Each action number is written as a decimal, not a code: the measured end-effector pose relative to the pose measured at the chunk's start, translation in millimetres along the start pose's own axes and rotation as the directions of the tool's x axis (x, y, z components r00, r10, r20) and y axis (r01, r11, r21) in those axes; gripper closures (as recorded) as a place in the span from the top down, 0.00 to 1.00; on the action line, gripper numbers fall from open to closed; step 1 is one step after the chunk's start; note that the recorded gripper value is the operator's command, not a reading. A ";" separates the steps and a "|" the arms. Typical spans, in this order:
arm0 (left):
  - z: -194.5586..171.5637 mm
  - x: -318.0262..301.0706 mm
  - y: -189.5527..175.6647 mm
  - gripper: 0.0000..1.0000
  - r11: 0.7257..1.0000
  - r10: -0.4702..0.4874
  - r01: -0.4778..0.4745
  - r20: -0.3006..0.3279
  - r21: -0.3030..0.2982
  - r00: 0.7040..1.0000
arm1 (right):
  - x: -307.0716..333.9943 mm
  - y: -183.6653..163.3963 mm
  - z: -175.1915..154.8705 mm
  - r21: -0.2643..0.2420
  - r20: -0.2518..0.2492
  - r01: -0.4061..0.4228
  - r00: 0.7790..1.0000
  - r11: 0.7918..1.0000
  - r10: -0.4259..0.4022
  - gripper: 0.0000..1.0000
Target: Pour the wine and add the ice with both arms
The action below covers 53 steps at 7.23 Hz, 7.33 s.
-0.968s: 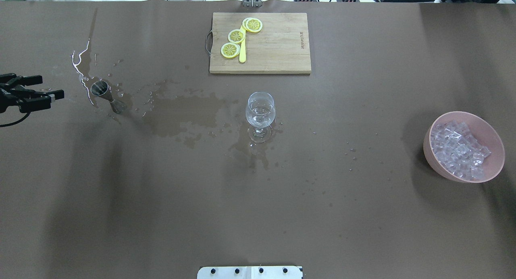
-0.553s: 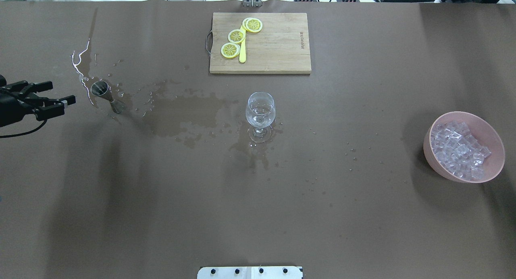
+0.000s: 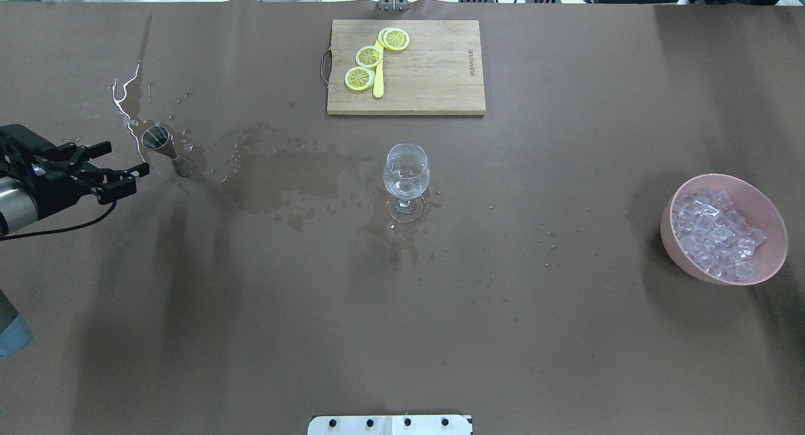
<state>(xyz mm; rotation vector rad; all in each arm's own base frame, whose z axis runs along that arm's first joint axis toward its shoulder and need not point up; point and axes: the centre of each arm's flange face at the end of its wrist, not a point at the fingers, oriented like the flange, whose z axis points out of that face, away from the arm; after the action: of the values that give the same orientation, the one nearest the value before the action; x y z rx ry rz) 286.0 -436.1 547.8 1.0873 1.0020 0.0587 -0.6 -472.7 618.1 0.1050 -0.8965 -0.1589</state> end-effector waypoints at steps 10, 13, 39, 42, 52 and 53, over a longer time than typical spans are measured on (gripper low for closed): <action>63.9 31.9 19.7 0.97 0.999 0.011 -0.015 0.084 0.049 0.996 | 2.3 1.2 1.9 -0.003 0.000 -0.003 1.000 1.000 0.003 1.00; 75.6 35.9 19.2 0.86 0.999 0.011 -0.015 0.084 0.047 0.996 | 3.1 2.7 2.5 -0.005 0.001 -0.004 1.000 1.000 0.004 1.00; 71.3 86.0 -44.3 0.00 0.978 -0.125 0.133 -0.060 0.164 0.990 | 0.0 -2.3 0.1 0.001 0.001 -0.002 1.000 1.000 0.002 1.00; 71.5 99.3 -55.5 0.00 0.981 -0.050 0.062 -0.067 0.185 0.996 | 1.7 -1.3 1.7 0.000 0.003 -0.006 1.000 1.000 0.006 1.00; 80.8 271.1 -68.1 0.00 0.902 0.334 -0.314 -0.019 0.296 0.942 | -6.9 -3.0 -5.8 0.025 0.007 0.015 1.000 1.000 -0.015 1.00; 83.8 305.6 -71.7 0.00 0.886 0.361 -0.348 0.016 0.307 0.933 | -6.9 -1.4 -5.8 0.024 0.008 0.014 1.000 1.000 -0.014 1.00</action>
<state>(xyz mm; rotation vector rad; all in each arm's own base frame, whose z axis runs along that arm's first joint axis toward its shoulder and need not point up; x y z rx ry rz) 493.0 -381.5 303.3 1.5546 0.8539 0.2306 -0.4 -472.6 609.0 0.1331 -0.9062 -0.1614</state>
